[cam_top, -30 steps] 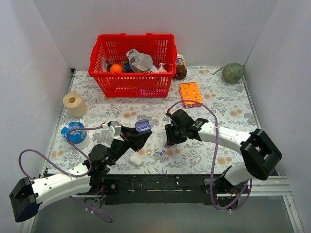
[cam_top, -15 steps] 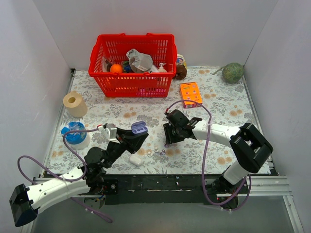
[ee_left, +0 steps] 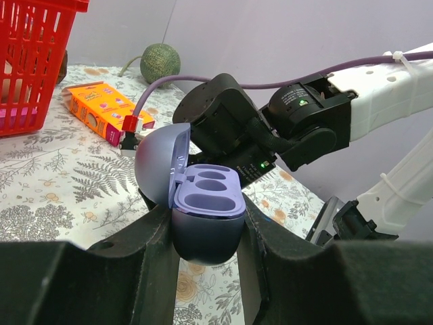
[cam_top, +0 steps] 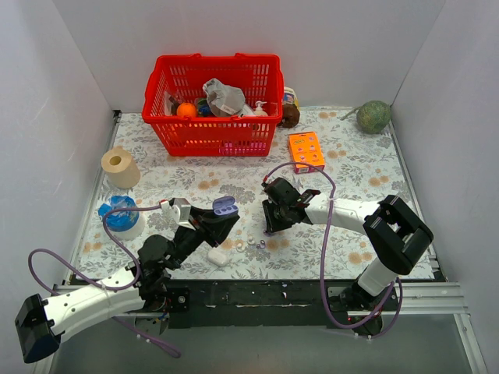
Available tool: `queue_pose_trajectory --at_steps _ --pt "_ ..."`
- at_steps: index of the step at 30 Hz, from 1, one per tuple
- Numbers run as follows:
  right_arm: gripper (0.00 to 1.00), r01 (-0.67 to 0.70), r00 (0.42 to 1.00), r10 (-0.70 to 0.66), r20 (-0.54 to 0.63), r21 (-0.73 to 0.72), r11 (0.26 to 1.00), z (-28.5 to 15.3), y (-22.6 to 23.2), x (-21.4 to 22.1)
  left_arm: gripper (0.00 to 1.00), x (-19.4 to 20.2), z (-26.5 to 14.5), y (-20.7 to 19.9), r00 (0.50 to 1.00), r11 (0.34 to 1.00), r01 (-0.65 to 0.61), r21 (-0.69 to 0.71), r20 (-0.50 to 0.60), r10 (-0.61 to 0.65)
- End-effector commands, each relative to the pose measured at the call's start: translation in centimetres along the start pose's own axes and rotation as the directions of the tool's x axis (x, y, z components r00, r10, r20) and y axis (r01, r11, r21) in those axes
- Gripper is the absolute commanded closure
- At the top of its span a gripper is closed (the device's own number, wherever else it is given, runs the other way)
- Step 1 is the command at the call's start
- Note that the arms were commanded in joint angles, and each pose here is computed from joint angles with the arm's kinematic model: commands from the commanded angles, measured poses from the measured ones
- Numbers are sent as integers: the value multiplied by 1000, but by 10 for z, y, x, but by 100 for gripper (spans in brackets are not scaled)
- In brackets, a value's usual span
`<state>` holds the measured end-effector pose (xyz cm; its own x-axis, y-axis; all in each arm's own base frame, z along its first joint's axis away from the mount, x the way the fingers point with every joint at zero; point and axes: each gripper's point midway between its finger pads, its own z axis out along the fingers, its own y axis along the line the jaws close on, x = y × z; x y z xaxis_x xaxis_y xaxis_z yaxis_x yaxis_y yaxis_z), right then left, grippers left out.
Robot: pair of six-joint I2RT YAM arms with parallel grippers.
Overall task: Insert the wireless bluetooth earbuds into the charging case
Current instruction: Pick up the earbud from the center of the board.
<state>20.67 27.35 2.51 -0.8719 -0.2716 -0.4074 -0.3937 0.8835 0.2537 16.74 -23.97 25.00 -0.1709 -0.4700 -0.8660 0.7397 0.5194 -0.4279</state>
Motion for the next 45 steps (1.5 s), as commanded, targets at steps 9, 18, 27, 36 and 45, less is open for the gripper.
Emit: queue_pose_trajectory --at_steps 9,18,27,36,45 --pt "99 15 1000 -16 21 12 1000 -2 -1 -2 100 2 2 -1 1000 1000 2 1 -10 -2" --pt "99 158 969 -152 193 -19 987 -122 24 -61 100 -8 -1 2 982 987 -155 39 116 149" --pt "99 327 908 -315 276 3 945 -274 43 -84 100 -18 38 -10 899 914 -398 79 232 371" --pt "99 309 926 -270 263 -120 944 -280 66 -76 100 -3 78 -22 912 920 -361 150 263 315" --pt "99 230 959 -189 212 -190 955 -263 78 -70 100 -1 85 -37 952 950 -204 237 276 136"
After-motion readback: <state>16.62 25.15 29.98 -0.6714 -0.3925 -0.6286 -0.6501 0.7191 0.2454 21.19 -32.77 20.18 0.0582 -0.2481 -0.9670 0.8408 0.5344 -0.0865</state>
